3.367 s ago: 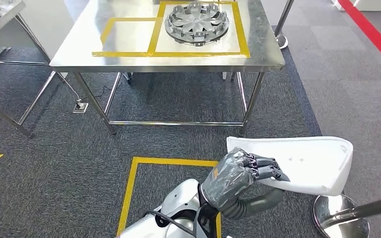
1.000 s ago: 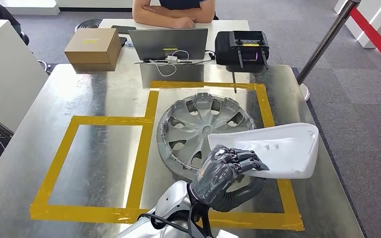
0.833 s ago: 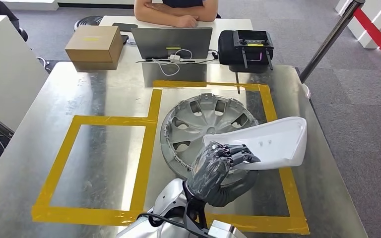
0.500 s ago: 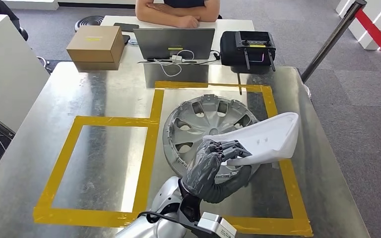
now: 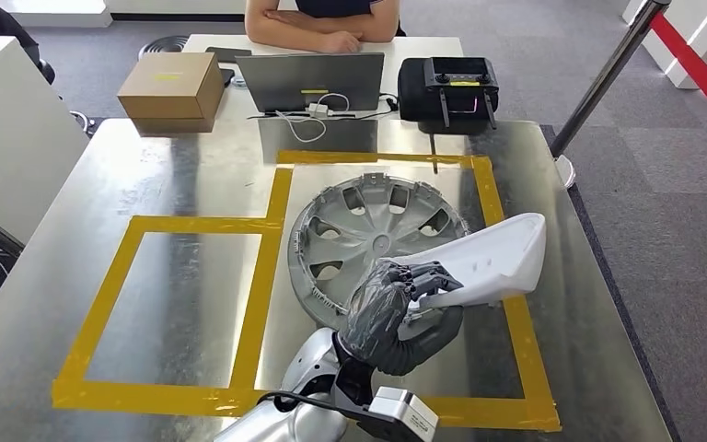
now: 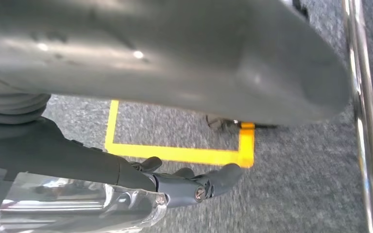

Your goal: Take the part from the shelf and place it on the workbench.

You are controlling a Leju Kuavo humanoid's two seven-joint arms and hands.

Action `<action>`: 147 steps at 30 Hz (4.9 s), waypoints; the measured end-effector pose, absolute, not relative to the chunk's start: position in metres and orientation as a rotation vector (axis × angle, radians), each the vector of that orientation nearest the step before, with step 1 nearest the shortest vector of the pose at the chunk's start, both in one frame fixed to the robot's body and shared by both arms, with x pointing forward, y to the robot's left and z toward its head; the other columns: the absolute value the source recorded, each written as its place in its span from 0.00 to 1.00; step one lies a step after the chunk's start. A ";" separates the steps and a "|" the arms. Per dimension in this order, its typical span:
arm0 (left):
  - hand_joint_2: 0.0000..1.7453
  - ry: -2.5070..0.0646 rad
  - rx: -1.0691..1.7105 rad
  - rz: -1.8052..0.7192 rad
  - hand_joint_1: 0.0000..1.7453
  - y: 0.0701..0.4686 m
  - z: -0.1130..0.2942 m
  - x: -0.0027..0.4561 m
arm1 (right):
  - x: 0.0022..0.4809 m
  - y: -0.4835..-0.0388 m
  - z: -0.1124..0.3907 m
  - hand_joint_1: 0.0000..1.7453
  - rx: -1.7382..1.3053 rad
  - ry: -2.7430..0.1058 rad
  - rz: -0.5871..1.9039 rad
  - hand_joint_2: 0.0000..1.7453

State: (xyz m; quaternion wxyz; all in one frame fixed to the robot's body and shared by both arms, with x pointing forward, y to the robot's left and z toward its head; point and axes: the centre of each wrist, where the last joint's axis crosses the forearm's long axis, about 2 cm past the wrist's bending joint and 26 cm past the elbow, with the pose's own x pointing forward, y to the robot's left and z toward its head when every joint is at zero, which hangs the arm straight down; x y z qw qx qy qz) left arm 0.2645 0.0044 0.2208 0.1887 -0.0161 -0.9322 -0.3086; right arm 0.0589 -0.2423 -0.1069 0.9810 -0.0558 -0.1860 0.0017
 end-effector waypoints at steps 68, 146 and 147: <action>1.00 -2.687 0.221 -0.952 1.00 0.006 0.219 0.270 | 0.065 -0.245 -0.106 0.00 -0.105 -0.387 0.020 0.00; 1.00 -2.340 1.524 -1.502 1.00 0.083 0.283 0.428 | 0.076 -0.219 -0.102 0.00 -0.031 -0.408 -0.006 0.00; 1.00 -2.340 1.524 -1.502 1.00 0.083 0.283 0.428 | 0.076 -0.219 -0.102 0.00 -0.031 -0.408 -0.006 0.00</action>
